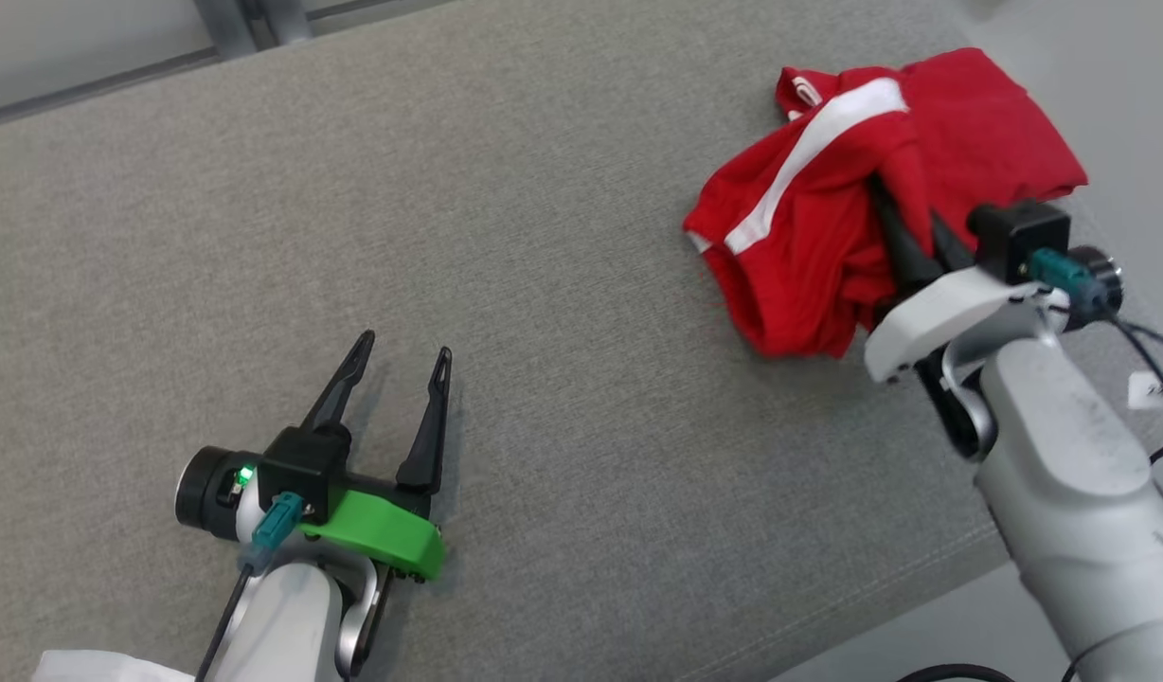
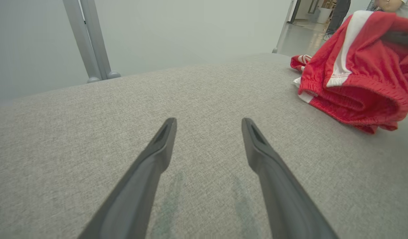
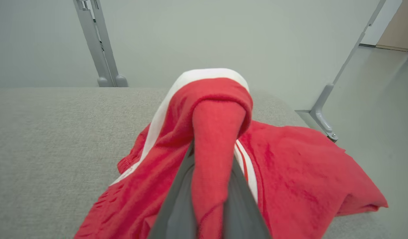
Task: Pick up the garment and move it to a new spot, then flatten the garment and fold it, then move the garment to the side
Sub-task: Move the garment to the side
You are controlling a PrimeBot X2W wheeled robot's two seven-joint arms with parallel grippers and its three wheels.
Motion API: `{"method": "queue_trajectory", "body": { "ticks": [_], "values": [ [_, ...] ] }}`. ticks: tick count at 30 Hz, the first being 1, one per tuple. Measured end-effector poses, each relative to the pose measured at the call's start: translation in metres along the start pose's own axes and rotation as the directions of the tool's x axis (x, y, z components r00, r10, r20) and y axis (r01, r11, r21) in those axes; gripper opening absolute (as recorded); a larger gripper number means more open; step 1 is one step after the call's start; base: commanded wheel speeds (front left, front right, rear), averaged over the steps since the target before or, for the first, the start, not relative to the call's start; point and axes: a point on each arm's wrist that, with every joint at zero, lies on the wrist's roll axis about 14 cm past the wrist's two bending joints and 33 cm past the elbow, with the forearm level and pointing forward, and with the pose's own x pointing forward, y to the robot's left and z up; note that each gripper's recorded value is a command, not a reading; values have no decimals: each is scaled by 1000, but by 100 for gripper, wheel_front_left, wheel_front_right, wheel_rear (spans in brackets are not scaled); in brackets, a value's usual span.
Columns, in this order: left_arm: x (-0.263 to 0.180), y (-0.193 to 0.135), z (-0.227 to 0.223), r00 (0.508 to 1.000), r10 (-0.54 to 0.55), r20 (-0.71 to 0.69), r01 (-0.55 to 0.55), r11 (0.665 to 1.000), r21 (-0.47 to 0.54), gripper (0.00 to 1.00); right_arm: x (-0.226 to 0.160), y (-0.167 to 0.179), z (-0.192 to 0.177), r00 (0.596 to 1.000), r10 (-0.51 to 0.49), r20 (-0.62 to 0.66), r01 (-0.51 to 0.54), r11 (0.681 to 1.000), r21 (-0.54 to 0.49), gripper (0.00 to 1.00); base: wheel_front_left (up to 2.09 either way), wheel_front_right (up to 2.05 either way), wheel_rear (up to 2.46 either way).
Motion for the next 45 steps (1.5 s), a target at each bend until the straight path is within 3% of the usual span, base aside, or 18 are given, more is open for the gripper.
{"method": "queue_trajectory", "body": {
  "ticks": [8,14,15,16,17,26,31,37,45],
  "values": [
    [-13,37,-20,995,85,-43,-86,996,-11,100,50,-59,7,997,-71,-38,63,983,-171,0,0,0,0],
    [-24,58,-24,988,145,-56,-146,989,-7,100,60,-100,-8,982,-154,-113,121,961,-250,0,0,0,0],
    [-26,61,-25,986,154,-59,-154,988,-6,100,60,-107,-12,976,-174,-133,136,957,-255,36,0,0,0],
    [-28,64,-26,985,162,-62,-162,987,-4,100,60,-114,-16,969,-193,-153,148,953,-265,97,0,0,0],
    [-30,67,-27,983,170,-65,-170,985,-3,100,61,-119,-18,965,-209,-160,161,949,-271,100,0,0,0],
    [-44,84,-25,971,229,-67,-229,973,9,100,58,-148,-10,941,-316,-117,277,922,-270,100,0,0,0],
    [-54,89,-16,962,269,-53,-269,963,14,100,66,-82,1,981,-192,-27,182,960,-211,100,0,0,0],
    [-70,96,-3,946,322,-34,-321,947,27,100,48,-9,-1,999,-43,11,44,991,-126,100,0,0,0],
    [-99,105,9,914,405,-18,-404,914,39,100,18,62,-1,994,99,44,-99,995,13,100,0,0,0]
  ]
}}
